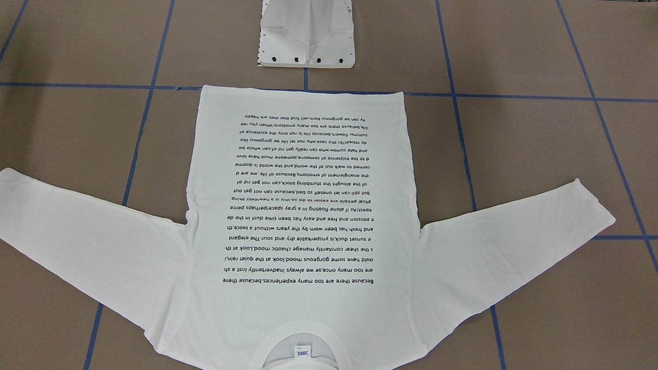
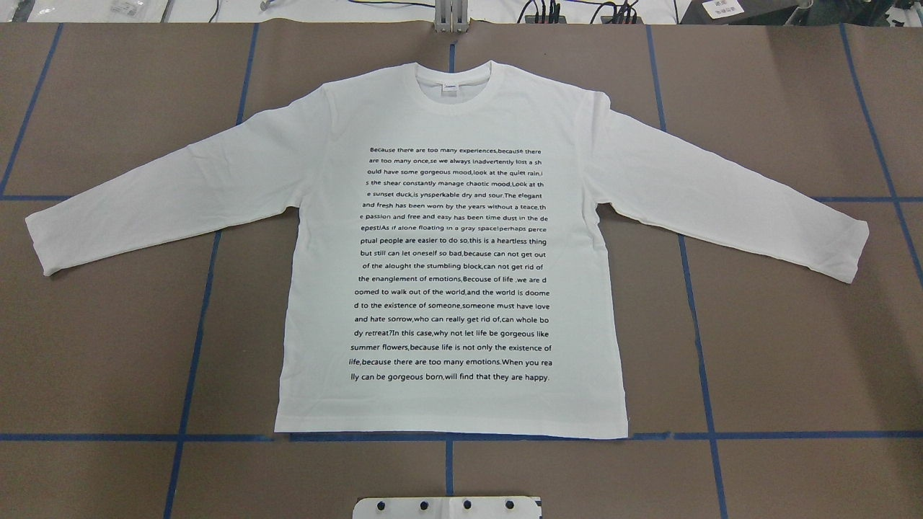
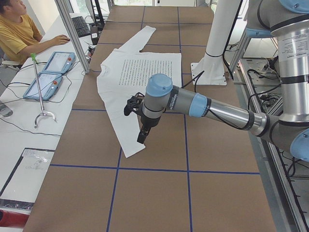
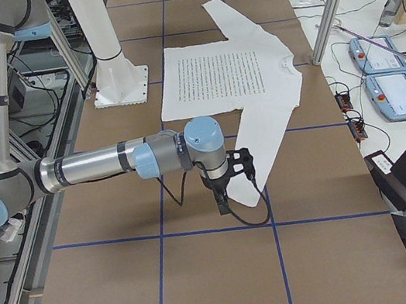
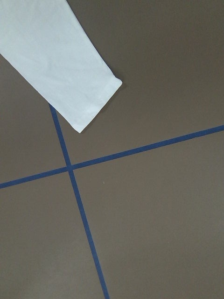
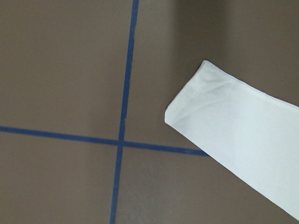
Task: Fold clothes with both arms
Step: 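Lower the right gripper to the cuff of the sleeve nearest it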
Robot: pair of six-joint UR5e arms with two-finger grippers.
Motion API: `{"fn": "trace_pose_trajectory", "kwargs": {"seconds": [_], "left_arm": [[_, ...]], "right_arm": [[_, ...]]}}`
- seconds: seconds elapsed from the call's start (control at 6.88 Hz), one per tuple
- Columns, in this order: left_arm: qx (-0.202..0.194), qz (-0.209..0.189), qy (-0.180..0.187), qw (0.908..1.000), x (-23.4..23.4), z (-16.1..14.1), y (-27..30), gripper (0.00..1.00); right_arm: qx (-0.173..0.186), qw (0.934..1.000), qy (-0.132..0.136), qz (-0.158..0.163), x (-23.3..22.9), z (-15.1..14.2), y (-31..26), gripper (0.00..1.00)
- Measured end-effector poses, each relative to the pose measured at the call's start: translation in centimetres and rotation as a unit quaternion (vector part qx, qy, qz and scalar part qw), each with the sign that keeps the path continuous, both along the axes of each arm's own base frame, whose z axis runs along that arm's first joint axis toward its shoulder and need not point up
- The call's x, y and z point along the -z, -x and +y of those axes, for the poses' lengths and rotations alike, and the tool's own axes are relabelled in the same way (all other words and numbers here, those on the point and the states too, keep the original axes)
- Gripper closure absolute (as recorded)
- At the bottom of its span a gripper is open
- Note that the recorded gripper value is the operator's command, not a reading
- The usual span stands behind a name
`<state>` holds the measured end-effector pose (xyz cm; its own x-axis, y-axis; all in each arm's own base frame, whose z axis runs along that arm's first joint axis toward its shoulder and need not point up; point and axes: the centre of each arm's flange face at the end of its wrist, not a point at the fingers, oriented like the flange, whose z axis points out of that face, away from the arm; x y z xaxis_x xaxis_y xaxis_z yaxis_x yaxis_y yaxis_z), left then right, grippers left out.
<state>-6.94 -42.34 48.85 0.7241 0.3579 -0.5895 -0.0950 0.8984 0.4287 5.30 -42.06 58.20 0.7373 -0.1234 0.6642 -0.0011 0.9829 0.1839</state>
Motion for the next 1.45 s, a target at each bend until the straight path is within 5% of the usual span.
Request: {"fn": "trace_pose_trajectory", "kwargs": {"seconds": [0.44,1.02,1.45], "left_arm": [[-0.001,0.001,-0.076,0.9971,2.5,-3.8,0.0,0.0],[-0.003,0.001,-0.084,0.9965,2.4,-3.6,0.1,0.0],[-0.004,0.001,-0.084,0.9964,2.4,-3.4,0.1,0.0]], "right_arm": [[-0.001,0.9973,-0.072,-0.015,0.3,-1.8,0.6,0.0],[-0.075,0.9928,-0.064,-0.068,-8.0,-4.1,9.8,0.02],[-0.089,0.9924,-0.068,-0.051,-11.3,-4.8,16.0,0.12]]}}
